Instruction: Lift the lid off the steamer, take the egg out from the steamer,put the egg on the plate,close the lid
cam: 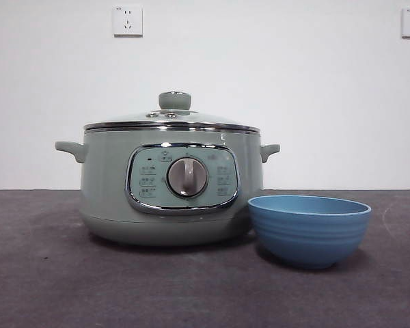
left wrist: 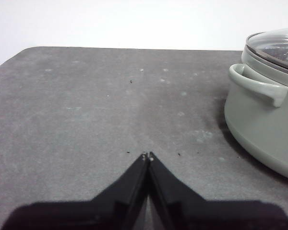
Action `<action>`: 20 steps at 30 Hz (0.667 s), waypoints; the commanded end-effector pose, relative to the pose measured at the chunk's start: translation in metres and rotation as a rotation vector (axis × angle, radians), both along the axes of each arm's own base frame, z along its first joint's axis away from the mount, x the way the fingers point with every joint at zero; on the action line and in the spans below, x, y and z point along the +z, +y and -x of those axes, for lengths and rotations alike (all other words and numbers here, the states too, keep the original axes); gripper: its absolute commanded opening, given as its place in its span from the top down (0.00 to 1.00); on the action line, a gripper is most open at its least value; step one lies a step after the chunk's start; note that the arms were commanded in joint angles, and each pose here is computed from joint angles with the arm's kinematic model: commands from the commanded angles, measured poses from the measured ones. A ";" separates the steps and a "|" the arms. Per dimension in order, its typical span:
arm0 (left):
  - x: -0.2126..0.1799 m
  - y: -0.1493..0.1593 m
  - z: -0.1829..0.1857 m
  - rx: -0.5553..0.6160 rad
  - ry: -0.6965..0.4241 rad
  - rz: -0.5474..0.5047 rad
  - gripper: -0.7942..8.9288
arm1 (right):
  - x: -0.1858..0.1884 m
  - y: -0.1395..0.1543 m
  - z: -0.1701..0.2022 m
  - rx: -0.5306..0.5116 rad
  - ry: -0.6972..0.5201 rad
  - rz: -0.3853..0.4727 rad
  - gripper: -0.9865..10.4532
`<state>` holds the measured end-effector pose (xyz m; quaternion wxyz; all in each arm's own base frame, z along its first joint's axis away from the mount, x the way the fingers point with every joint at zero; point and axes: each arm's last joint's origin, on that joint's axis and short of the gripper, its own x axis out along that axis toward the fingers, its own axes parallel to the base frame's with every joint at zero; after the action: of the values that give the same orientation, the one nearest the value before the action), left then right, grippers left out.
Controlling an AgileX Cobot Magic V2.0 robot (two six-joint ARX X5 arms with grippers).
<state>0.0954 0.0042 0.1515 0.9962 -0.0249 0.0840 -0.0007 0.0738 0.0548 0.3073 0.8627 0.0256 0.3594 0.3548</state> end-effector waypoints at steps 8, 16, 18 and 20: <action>-0.004 0.000 -0.001 0.001 0.008 0.012 0.92 | -0.003 0.000 -0.001 -0.003 0.008 0.004 0.91; -0.004 0.000 -0.001 0.001 0.008 0.012 0.92 | 0.001 -0.003 -0.002 -0.021 -0.117 0.050 0.91; -0.004 0.000 -0.001 0.001 0.007 0.012 0.92 | 0.008 -0.007 -0.004 -0.092 -0.220 0.040 0.91; -0.004 0.000 -0.001 0.001 0.007 0.012 0.92 | 0.013 -0.013 -0.004 -0.124 -0.324 0.010 0.91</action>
<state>0.0955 0.0042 0.1516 0.9962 -0.0251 0.0838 -0.0006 0.0773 0.0441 0.3221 0.9245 0.0008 0.2333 0.3014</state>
